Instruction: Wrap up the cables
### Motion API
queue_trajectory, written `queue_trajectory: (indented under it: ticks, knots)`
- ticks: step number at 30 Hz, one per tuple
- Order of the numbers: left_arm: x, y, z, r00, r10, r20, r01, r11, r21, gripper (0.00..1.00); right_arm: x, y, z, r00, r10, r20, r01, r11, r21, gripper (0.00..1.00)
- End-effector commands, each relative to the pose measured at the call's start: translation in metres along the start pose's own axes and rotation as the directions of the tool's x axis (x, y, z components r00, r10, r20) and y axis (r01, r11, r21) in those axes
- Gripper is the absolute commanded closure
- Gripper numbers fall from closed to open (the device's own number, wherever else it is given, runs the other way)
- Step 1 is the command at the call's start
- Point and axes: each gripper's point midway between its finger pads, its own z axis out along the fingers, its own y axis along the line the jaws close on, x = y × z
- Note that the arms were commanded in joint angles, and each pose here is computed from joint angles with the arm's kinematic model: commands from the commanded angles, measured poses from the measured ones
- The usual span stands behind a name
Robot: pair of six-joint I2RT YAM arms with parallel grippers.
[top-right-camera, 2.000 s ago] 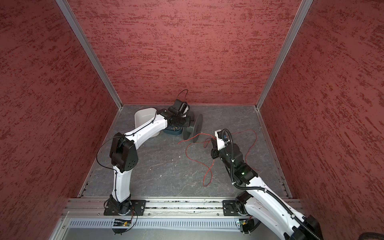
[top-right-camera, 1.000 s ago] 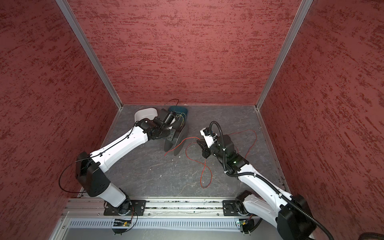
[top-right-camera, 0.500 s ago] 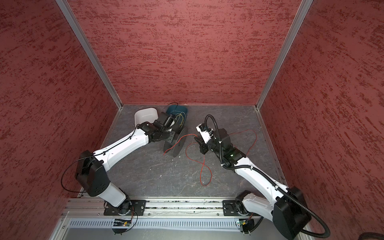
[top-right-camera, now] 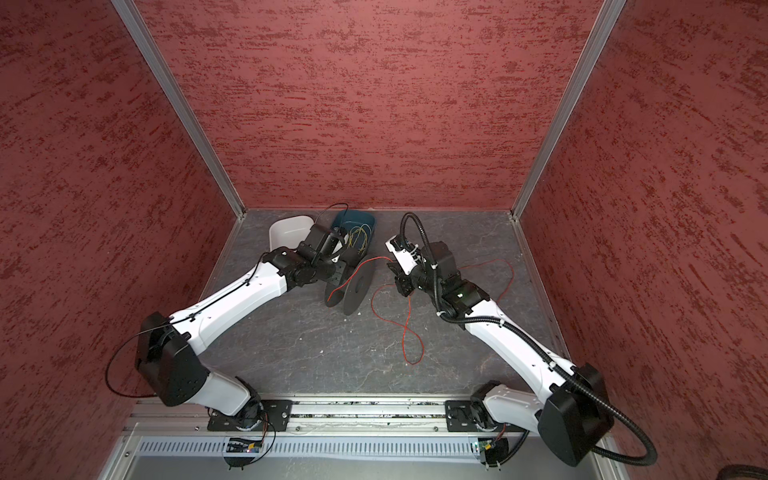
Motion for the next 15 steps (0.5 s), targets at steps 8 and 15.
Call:
queue_trajectory:
  ticks: [8, 15]
  knots:
    - [0.004, 0.011, -0.032, 0.979, -0.173, 0.106, 0.153, 0.973, 0.171, 0.30, -0.008, -0.010, 0.029, 0.981, -0.149, -0.121, 0.148, 0.989, -0.017, 1.00]
    - [0.014, 0.010, -0.031, 0.963, -0.212, 0.164, 0.165, 0.951, 0.262, 0.35, -0.008, -0.009, 0.051, 0.962, -0.238, -0.134, 0.230, 0.970, -0.075, 1.00]
